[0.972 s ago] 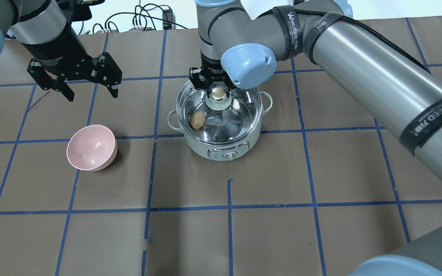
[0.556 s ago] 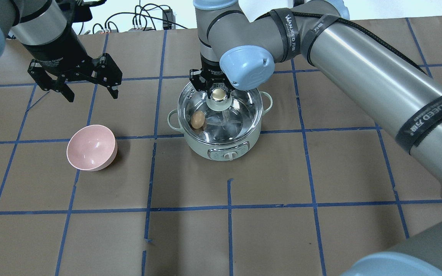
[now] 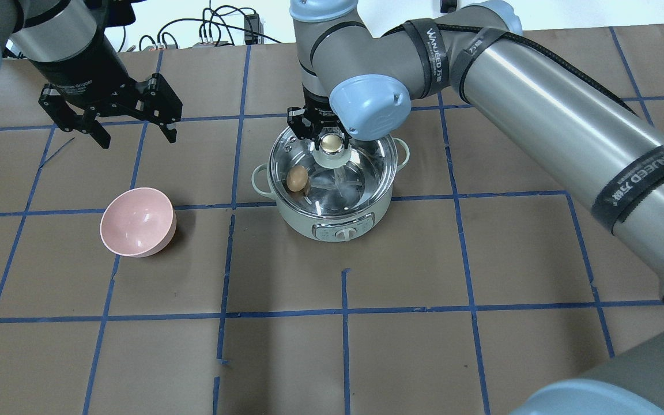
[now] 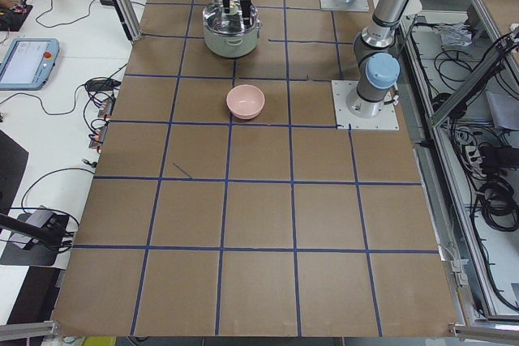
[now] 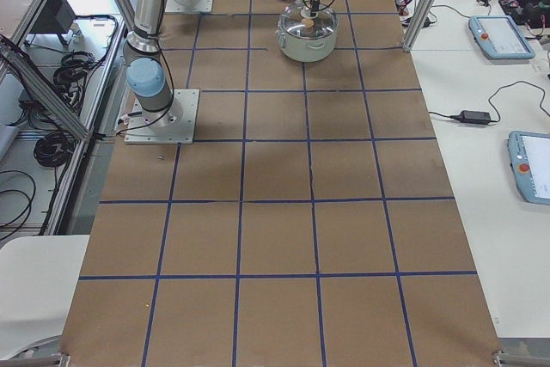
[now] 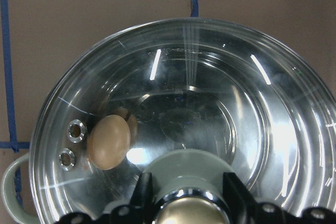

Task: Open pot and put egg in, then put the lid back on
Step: 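Lower the lid onto the pot rim with the right gripper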

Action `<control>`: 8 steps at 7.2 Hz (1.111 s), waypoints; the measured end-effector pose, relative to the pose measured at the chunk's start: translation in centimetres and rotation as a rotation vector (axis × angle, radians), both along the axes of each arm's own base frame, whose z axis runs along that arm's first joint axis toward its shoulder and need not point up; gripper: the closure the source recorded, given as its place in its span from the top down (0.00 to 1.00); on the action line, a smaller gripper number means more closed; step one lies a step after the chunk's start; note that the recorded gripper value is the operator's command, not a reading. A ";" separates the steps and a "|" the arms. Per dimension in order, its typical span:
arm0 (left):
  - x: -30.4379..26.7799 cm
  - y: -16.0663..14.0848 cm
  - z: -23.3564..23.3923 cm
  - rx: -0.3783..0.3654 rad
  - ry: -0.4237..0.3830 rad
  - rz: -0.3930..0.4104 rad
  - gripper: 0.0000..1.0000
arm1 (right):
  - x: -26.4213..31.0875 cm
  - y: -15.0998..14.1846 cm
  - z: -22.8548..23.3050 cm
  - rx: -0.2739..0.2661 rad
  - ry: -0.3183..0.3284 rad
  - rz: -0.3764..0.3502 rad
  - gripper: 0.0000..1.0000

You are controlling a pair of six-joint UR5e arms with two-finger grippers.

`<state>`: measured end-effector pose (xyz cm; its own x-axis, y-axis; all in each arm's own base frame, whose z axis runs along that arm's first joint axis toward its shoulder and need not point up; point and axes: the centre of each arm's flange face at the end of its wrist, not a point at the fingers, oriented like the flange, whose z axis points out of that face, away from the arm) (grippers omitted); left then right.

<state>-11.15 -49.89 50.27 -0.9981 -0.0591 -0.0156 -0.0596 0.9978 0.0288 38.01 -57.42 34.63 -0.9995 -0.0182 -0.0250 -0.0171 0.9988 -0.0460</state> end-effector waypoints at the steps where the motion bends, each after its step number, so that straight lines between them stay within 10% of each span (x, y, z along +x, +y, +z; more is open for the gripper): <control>1: 0.0 0.0 0.0 0.000 0.000 0.000 1.00 | 0.0 0.0 0.0 -0.001 -0.003 -0.001 0.24; 5: 0.0 0.0 0.1 -0.002 0.002 0.001 1.00 | 0.1 -0.1 0.1 -0.011 -0.011 -0.005 0.24; 6: 0.0 0.0 0.1 -0.002 0.002 0.001 1.00 | 0.1 -0.1 0.0 -0.011 -0.011 -0.005 0.38; 7: 0.0 0.0 0.1 -0.002 0.002 0.001 1.00 | 0.0 0.0 -0.2 -0.011 -0.009 -0.004 0.94; 8: 0.0 0.0 0.1 -0.002 0.002 0.001 1.00 | 0.0 0.0 -0.2 -0.010 -0.006 -0.002 1.00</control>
